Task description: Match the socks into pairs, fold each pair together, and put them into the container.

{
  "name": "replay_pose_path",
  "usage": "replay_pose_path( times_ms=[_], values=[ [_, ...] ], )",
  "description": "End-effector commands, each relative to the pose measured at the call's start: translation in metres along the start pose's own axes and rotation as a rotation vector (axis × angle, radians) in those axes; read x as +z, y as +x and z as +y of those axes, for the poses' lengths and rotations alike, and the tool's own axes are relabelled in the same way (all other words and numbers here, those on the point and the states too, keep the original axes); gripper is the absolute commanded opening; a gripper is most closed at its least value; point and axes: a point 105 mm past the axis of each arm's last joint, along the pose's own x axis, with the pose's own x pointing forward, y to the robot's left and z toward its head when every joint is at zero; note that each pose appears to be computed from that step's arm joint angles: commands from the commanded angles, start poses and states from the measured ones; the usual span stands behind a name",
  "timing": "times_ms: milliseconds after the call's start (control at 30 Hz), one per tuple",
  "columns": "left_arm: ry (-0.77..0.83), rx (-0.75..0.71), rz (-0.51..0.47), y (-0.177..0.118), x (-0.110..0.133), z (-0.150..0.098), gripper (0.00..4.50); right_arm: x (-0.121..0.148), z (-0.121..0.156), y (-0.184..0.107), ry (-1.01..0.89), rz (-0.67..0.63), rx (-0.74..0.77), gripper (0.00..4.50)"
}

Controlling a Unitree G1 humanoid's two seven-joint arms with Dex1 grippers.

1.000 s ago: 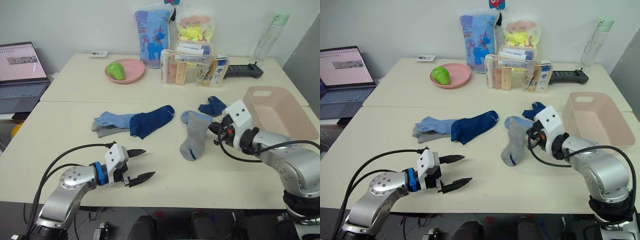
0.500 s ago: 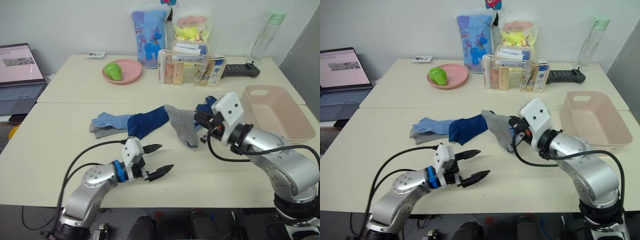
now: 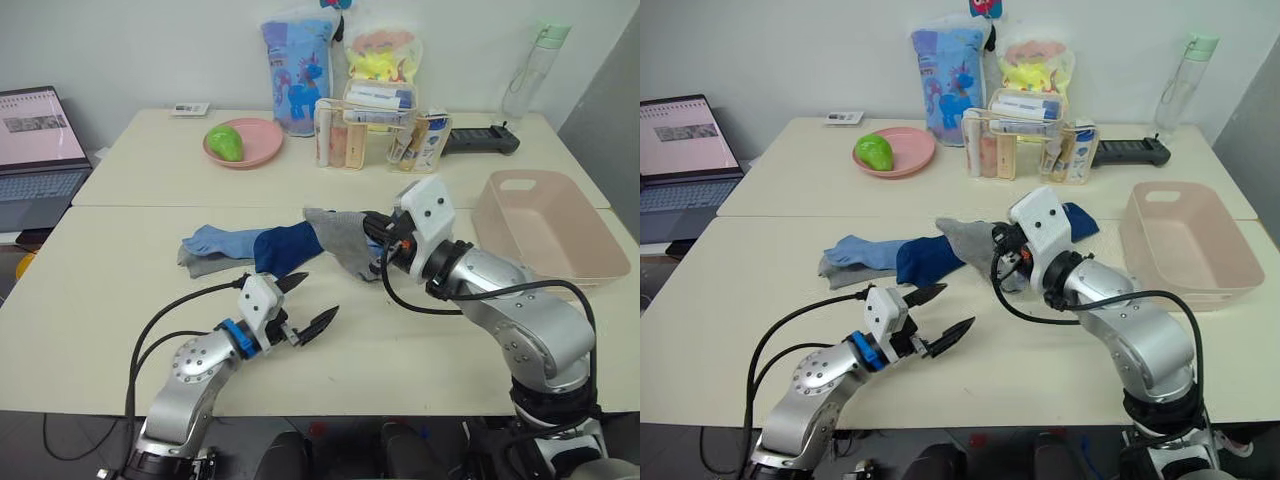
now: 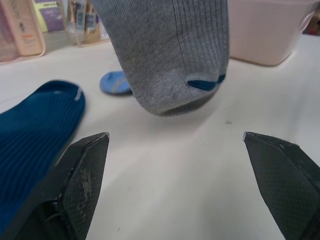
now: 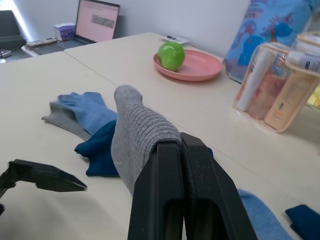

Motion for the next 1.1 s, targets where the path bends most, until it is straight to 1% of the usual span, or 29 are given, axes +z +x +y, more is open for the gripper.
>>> replay_pose_path(
  times_ms=[33, 133, 167, 233, 367, 467, 567, 667, 767, 800, 833, 867, 1000, 1033, 1100],
  values=[
    [0.05, -0.013, -0.017, -0.008, 0.01, 0.0, 4.49, -0.026, -0.031, -0.019, 0.008, 0.072, -0.196, 0.0],
    [0.068, -0.029, -0.012, -0.007, 0.012, -0.002, 4.49, -0.046, -0.042, -0.035, -0.137, 0.146, -0.245, 0.0],
    [0.072, -0.045, -0.012, -0.005, 0.014, -0.005, 4.49, -0.061, -0.05, -0.047, -0.242, 0.204, -0.263, 0.0],
    [0.076, -0.068, -0.012, -0.002, 0.015, -0.009, 4.49, -0.076, -0.056, -0.063, -0.374, 0.271, -0.261, 0.0],
    [0.087, -0.122, -0.003, 0.001, 0.016, -0.015, 4.49, -0.081, -0.052, -0.076, -0.5, 0.288, -0.207, 0.0],
    [0.102, -0.165, 0.01, 0.003, 0.016, -0.017, 4.49, -0.088, -0.046, -0.084, -0.583, 0.335, -0.13, 0.0],
    [0.124, -0.205, 0.022, 0.004, 0.015, -0.019, 4.49, -0.095, -0.043, -0.09, -0.625, 0.379, -0.072, 0.0],
    [0.179, -0.305, 0.041, 0.006, 0.014, -0.026, 4.5, -0.097, -0.042, -0.102, -0.647, 0.416, -0.004, 0.69],
    [0.232, -0.371, 0.048, 0.007, 0.014, -0.03, 4.5, -0.092, -0.039, -0.109, -0.63, 0.411, 0.052, 1.69],
    [0.253, -0.394, 0.048, 0.009, 0.014, -0.032, 4.5, -0.091, -0.04, -0.111, -0.621, 0.414, 0.061, 2.09],
    [0.279, -0.422, 0.051, 0.012, 0.014, -0.035, 4.5, -0.089, -0.04, -0.114, -0.614, 0.411, 0.093, 2.37],
    [0.303, -0.438, 0.055, 0.015, 0.013, -0.037, 4.5, -0.088, -0.041, -0.118, -0.615, 0.425, 0.124, 2.77],
    [0.355, -0.455, 0.038, 0.03, 0.014, -0.039, 4.5, -0.079, -0.04, -0.127, -0.595, 0.412, 0.205, 4.21],
    [0.361, -0.456, 0.037, 0.036, 0.015, -0.039, 4.5, -0.077, -0.038, -0.129, -0.58, 0.406, 0.222, 4.48],
    [0.37, -0.453, 0.04, 0.044, 0.013, -0.039, 4.5, -0.073, -0.037, -0.131, -0.559, 0.387, 0.231, 4.48]
  ],
)
